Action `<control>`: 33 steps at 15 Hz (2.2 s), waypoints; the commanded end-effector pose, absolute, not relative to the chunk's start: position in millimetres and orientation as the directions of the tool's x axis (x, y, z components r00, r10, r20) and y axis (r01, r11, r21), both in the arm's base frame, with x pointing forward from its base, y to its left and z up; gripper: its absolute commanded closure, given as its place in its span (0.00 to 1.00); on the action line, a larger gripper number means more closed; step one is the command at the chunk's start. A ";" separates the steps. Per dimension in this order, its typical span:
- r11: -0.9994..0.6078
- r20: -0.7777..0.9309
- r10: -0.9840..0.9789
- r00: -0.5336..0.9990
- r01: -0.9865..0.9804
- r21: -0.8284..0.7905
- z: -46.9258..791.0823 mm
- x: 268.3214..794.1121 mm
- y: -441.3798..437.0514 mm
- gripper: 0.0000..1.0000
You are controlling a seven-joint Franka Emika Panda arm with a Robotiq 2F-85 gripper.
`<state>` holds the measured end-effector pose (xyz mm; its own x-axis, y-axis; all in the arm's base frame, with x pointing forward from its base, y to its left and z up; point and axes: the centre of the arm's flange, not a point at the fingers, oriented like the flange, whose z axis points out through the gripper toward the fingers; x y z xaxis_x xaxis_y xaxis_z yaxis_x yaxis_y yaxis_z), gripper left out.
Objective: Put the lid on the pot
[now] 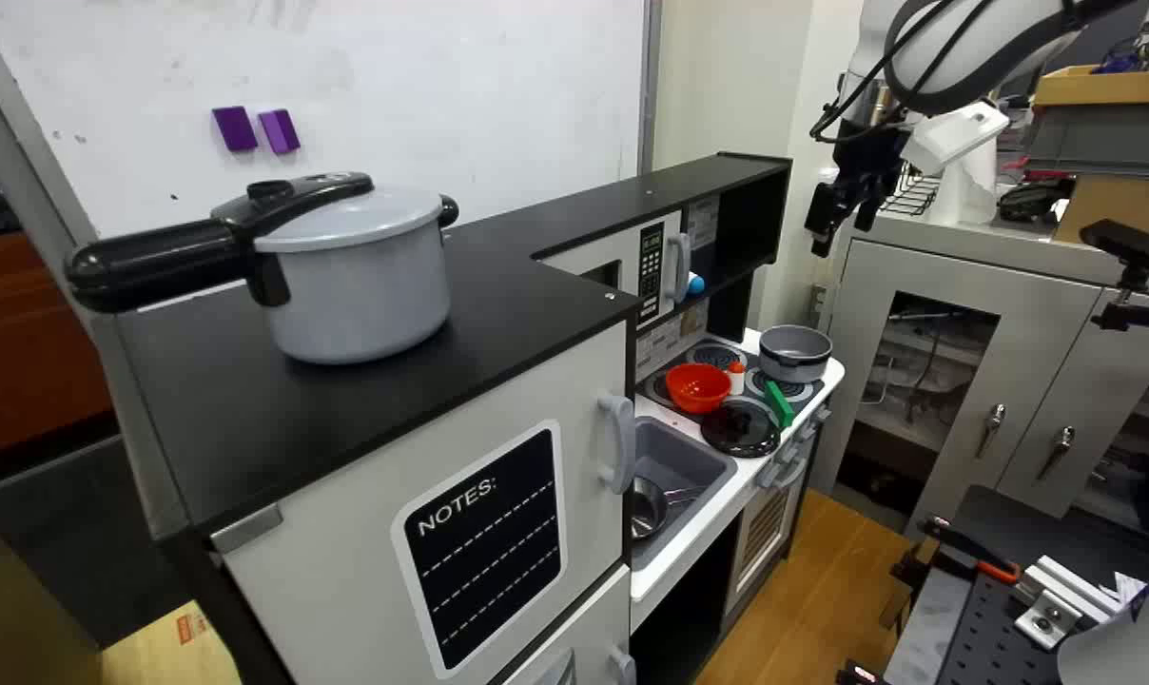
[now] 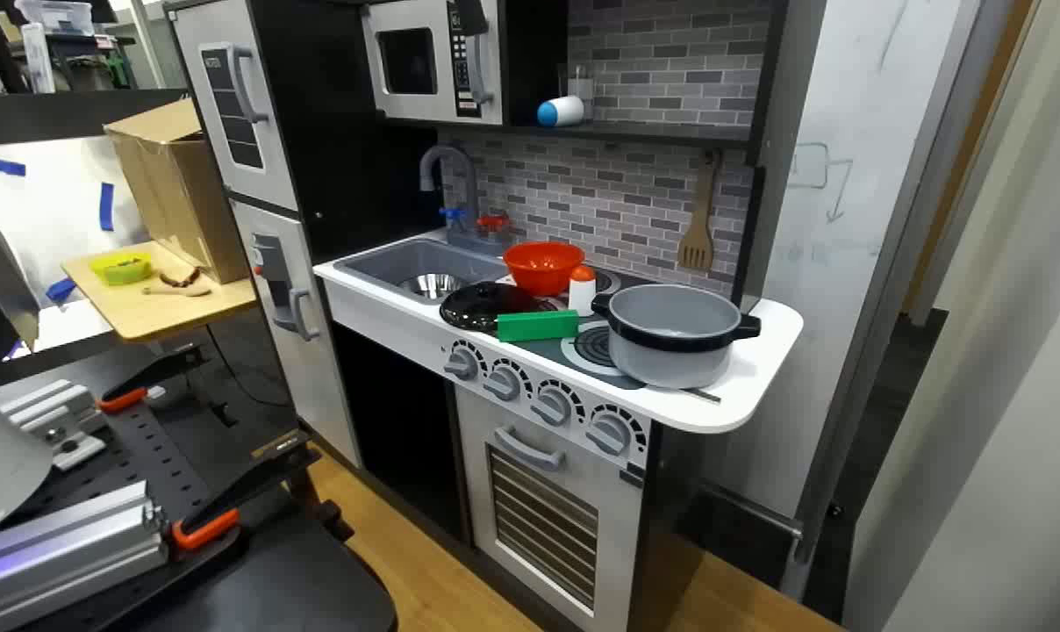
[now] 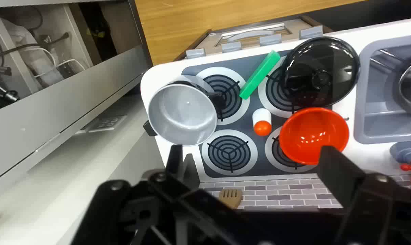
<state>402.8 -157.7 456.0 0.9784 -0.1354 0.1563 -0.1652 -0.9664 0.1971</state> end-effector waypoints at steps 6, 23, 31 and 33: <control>-0.966 0.157 -0.136 0.978 -0.166 0.197 456.2 402.8 -157.7 0.00; -0.994 0.078 0.102 0.992 0.097 0.059 425.8 435.3 -121.3 0.00; -0.995 0.083 0.084 0.993 0.078 0.065 423.5 429.0 -117.2 0.00; -0.992 0.048 0.125 0.991 0.125 -0.007 414.3 427.1 -118.2 0.00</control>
